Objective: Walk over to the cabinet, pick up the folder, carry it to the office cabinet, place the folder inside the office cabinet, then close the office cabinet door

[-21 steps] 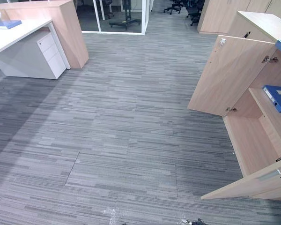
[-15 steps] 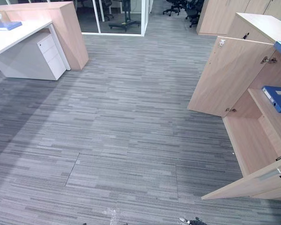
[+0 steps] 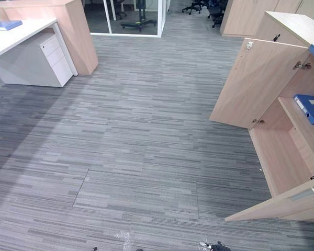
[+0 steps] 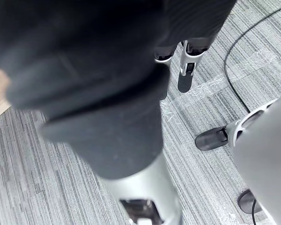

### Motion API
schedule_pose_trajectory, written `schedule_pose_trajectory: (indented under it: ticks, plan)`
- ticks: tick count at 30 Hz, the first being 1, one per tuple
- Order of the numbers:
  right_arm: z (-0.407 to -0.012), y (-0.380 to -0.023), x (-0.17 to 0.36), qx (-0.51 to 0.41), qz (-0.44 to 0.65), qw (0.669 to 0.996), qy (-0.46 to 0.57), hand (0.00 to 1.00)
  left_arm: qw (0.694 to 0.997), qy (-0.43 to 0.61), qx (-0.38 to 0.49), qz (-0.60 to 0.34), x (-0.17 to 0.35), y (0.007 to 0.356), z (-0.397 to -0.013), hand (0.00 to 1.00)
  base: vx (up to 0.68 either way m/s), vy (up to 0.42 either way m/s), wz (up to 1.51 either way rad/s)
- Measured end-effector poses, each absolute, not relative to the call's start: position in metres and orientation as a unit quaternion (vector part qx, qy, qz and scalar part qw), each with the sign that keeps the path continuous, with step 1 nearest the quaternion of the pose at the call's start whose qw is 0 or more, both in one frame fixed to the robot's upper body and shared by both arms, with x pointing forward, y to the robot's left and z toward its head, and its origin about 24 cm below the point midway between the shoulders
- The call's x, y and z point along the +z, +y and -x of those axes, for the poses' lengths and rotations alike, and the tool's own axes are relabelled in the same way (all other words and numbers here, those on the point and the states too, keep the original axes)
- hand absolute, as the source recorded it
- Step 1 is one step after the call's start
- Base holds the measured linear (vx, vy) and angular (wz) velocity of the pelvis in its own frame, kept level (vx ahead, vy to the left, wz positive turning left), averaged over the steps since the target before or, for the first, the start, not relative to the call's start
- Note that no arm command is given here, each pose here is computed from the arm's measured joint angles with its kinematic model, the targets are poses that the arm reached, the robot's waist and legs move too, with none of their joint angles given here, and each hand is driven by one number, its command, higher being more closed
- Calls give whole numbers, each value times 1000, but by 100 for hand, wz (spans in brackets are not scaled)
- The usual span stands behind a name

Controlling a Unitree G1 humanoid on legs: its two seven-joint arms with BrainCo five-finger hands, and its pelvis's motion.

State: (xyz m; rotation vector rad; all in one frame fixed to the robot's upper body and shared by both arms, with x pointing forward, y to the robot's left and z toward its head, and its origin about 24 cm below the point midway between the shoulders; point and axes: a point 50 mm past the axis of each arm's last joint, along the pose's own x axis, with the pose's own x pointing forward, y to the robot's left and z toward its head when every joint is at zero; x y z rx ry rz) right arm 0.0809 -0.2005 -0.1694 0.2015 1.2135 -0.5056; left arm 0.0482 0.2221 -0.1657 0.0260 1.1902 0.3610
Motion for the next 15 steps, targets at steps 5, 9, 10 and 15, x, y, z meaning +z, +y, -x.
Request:
schedule_pose_trajectory:
  ticks: [5,9,10,15]
  plan:
    - [-81,-200,-169,-234,-94,787,563,0,813,557,168,-17,-165,224,-49,0,0,0,0]
    - [-81,-200,-169,-234,-94,787,563,0,813,557,168,-18,-165,225,-49,0,0,0,0]
    - [-81,-200,-169,-234,-94,787,563,0,813,557,168,-18,-165,225,-49,0,0,0,0]
    - [-81,-200,-170,-235,-101,787,562,0,816,553,169,-18,-164,225,-50,0,23,8,-5]
